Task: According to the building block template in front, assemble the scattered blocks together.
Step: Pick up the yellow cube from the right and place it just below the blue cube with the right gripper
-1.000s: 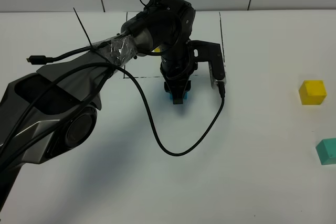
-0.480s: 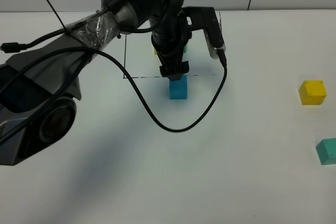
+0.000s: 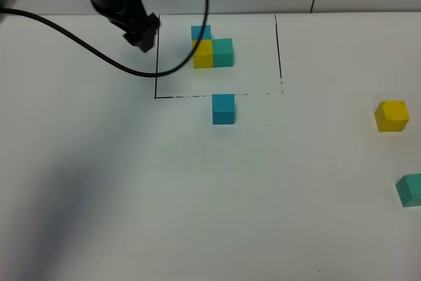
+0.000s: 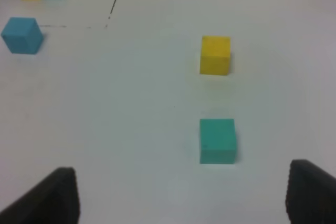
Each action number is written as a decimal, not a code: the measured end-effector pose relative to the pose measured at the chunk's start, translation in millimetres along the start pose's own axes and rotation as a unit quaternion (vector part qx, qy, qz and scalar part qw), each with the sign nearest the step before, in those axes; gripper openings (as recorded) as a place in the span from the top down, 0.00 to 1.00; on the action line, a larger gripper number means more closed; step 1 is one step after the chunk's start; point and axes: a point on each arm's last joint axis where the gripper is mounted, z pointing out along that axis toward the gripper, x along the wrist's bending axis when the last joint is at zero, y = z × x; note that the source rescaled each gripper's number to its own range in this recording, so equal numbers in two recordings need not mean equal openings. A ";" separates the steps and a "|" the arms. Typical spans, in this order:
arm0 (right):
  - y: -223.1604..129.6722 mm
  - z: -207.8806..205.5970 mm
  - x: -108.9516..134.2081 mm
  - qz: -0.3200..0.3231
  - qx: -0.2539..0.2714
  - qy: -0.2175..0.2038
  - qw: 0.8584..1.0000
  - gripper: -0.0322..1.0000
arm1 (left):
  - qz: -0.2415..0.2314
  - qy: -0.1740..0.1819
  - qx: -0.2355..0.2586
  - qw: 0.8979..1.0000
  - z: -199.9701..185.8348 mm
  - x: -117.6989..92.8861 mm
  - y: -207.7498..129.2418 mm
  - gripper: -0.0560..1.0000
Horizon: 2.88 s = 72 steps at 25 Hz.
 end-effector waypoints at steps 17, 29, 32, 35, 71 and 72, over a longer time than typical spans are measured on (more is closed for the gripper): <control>0.0 0.0 0.0 0.000 0.000 0.000 1.000 0.36 | -0.217 0.065 -0.038 0.973 -115.9 -35.4 -211.4 0.00; 0.0 0.0 0.0 0.000 0.000 0.000 1.000 0.36 | -0.291 0.132 -0.148 0.936 -157.2 -143.1 -323.3 0.01; 0.0 0.0 0.0 0.000 0.000 0.000 1.000 0.36 | -0.296 0.129 -0.162 0.933 -145.5 -161.4 -341.5 0.01; 0.0 0.0 0.0 0.000 0.000 0.000 1.000 0.36 | -0.297 0.126 -0.181 0.929 -133.3 -177.5 -357.0 0.03; 0.0 0.0 -0.1 0.000 0.000 -0.001 1.000 0.37 | -0.290 0.160 -0.326 0.886 -129.9 -226.3 -401.7 0.36; 0.0 0.0 -0.1 0.000 0.000 -0.001 1.000 0.37 | -0.290 0.160 -0.326 0.886 -129.9 -226.4 -401.6 0.37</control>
